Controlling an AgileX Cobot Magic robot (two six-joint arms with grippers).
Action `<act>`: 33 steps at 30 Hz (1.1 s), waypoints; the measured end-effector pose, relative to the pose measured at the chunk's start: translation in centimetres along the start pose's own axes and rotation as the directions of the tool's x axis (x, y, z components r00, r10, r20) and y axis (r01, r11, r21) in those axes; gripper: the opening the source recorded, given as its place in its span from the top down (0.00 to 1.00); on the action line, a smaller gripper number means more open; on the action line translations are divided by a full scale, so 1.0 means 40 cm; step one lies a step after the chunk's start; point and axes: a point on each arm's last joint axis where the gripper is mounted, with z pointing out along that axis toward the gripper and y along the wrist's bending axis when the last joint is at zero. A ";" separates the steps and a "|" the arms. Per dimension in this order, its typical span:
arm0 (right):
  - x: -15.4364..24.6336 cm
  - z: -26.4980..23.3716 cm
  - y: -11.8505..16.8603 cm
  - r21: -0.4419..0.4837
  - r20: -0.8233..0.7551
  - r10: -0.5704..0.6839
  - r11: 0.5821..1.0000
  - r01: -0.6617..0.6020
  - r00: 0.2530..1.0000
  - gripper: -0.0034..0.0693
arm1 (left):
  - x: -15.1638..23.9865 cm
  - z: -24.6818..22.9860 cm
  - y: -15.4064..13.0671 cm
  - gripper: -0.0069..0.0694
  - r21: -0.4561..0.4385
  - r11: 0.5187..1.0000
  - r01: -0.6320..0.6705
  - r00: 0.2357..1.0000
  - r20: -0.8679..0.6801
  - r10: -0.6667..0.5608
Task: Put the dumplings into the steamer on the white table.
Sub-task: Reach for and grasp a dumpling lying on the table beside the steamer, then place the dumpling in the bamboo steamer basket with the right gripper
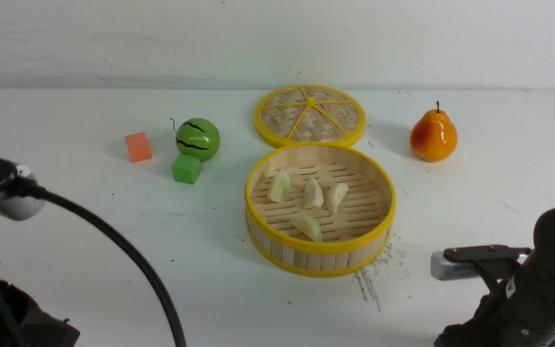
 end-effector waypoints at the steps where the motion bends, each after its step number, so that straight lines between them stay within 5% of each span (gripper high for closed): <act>1: -0.007 0.000 0.001 -0.003 0.029 0.019 1.000 -0.019 0.999 0.21 | -0.001 0.000 0.000 0.91 0.000 1.000 0.000 1.000 0.003 0.000; 16: -0.080 0.029 0.000 0.016 0.147 0.110 0.993 -0.114 0.983 0.23 | -0.002 0.000 0.000 0.89 0.000 1.000 0.000 1.000 0.010 0.000; 19: -0.098 0.033 0.005 0.021 0.136 0.101 0.994 -0.104 0.986 0.31 | -0.002 0.000 0.000 0.89 0.000 1.000 0.000 1.000 0.009 0.000; 24: -0.110 0.025 0.013 0.035 0.060 0.023 0.999 -0.026 0.998 0.64 | 0.004 0.000 0.000 0.89 0.000 1.000 0.000 1.000 -0.015 0.000; 33: -0.198 -0.087 0.096 -0.058 0.110 -0.168 0.983 0.175 0.980 0.62 | 0.006 0.000 0.001 0.89 -0.004 1.000 -0.002 1.000 -0.026 0.002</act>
